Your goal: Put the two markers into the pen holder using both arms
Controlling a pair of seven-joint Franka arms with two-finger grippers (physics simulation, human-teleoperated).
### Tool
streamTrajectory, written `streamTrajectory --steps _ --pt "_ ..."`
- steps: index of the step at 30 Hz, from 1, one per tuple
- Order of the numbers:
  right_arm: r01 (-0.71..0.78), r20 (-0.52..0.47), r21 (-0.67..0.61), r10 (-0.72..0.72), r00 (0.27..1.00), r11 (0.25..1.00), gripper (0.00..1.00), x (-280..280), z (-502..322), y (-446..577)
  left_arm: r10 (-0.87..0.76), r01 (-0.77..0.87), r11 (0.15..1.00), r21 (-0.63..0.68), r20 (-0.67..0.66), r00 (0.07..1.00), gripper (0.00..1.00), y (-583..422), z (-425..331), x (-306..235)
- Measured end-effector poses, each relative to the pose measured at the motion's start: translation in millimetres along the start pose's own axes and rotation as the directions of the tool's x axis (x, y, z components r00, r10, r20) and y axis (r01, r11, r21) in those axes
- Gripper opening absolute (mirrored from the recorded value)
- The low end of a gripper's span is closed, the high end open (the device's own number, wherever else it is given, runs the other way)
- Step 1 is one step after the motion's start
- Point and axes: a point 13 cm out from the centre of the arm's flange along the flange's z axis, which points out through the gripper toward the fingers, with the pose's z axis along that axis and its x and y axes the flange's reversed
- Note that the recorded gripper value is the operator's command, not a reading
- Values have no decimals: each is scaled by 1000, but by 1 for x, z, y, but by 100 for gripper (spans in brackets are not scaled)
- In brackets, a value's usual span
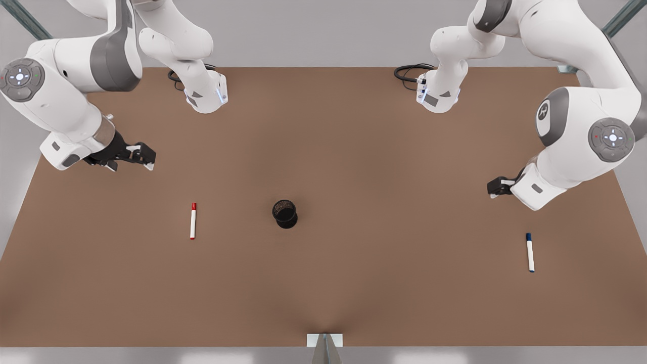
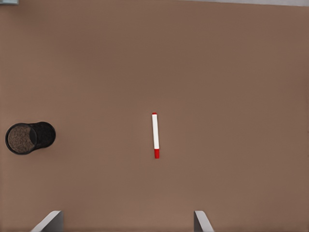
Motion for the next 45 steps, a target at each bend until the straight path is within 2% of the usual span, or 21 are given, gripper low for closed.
streamTrajectory --steps 2,5,6,10,18,25,31,32,33,34,35,36,38,42,45 --pt "-8 -5 -3 8 1000 1000 100 -3 4 -1 0 0 1000 0 -2 1000 100 5 7 -4" --pt "-12 -33 -9 12 999 1000 100 -17 32 0 -67 67 998 -5 -47 997 96 68 81 -28" --pt "-15 -54 -13 14 998 1000 100 -26 54 0 -86 87 996 1 -48 995 100 87 107 -38" --pt "-54 -139 -33 48 989 998 100 -62 176 -16 -113 115 992 51 -38 993 100 115 206 -59" --pt "-64 -149 -60 54 987 996 100 -84 339 -4 -162 158 985 64 63 985 100 183 336 -72" --pt "-83 -97 -67 76 992 994 100 -103 389 -11 -148 143 989 39 176 973 100 244 393 -84" --pt "-51 -135 -39 45 990 998 100 -62 416 -5 -126 115 992 59 247 961 100 256 406 -103" --pt "-55 -136 -38 49 989 998 97 -59 419 -8 -119 108 992 59 254 960 100 256 407 -106" --pt "-61 -138 -38 56 989 997 89 -58 423 -12 -114 102 993 58 258 959 100 258 409 -106" --pt "-64 -139 -39 58 989 997 74 -57 426 -14 -108 96 994 57 262 959 100 259 410 -106" --pt "-65 -138 -40 59 989 997 66 -57 429 -14 -101 89 994 55 265 959 98 260 411 -107" --pt "-67 -139 -42 61 988 997 64 -58 432 -14 -93 82 995 55 267 959 88 260 413 -108" --pt "-71 -141 -43 65 988 997 64 -58 442 -15 -78 67 996 52 270 960 77 259 415 -108" --pt "-78 -130 -44 72 989 996 63 -61 453 -17 -50 39 998 47 270 961 67 258 421 -108" --pt "-82 -120 -46 76 990 996 56 -63 461 -18 -32 22 999 43 268 963 64 257 425 -108"
